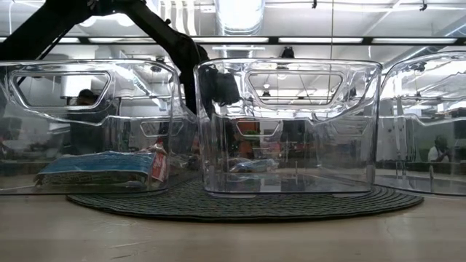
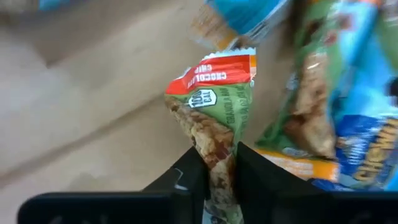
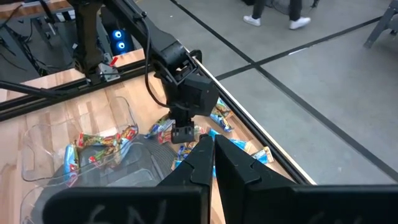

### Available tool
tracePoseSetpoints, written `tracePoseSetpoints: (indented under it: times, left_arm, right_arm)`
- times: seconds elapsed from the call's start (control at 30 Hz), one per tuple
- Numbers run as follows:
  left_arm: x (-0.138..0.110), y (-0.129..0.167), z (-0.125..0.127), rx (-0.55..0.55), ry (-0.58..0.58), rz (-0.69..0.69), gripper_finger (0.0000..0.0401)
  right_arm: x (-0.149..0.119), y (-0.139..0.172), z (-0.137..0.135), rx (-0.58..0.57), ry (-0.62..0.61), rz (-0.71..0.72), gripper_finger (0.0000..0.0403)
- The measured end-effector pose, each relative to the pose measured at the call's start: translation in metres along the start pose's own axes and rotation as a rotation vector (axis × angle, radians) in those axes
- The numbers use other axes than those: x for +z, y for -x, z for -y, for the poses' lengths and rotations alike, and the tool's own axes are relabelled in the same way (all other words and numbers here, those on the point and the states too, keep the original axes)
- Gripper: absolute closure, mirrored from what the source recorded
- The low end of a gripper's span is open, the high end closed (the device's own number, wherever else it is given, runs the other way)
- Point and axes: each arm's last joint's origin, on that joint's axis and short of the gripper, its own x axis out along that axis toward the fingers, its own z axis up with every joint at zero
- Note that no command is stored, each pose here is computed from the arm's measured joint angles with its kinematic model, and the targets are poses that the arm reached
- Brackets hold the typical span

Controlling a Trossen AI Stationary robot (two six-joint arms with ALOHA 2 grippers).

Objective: Pick and place Granola Bars by type
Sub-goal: Put the red granola bar into the left transparent bin

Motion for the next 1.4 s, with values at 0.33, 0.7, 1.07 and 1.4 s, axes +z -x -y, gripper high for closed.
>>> tracePoseSetpoints:
  times: [0.33, 0.7, 1.07, 1.4]
  left_arm:
    - [0.023, 0.048, 0.008, -0.011, -0.136, 0.013, 0.0355]
    - [0.03, 0.16, 0.027, -0.096, -0.329, 0.026, 0.0355]
    - [-0.039, 0.228, 0.045, -0.178, -0.596, -0.002, 0.0355]
    - [-0.111, 0.204, 0.048, -0.198, -0.706, -0.073, 0.0355]
  right_arm:
    - [-0.002, 0.0, 0.001, -0.006, 0.008, -0.02, 0.0394]
    - [-0.002, 0.0, 0.001, -0.007, 0.009, -0.024, 0.0394]
    - [-0.002, 0.0, 0.001, -0.006, 0.009, -0.023, 0.0394]
    - [-0.002, 0.0, 0.0, -0.004, 0.006, -0.015, 0.0394]
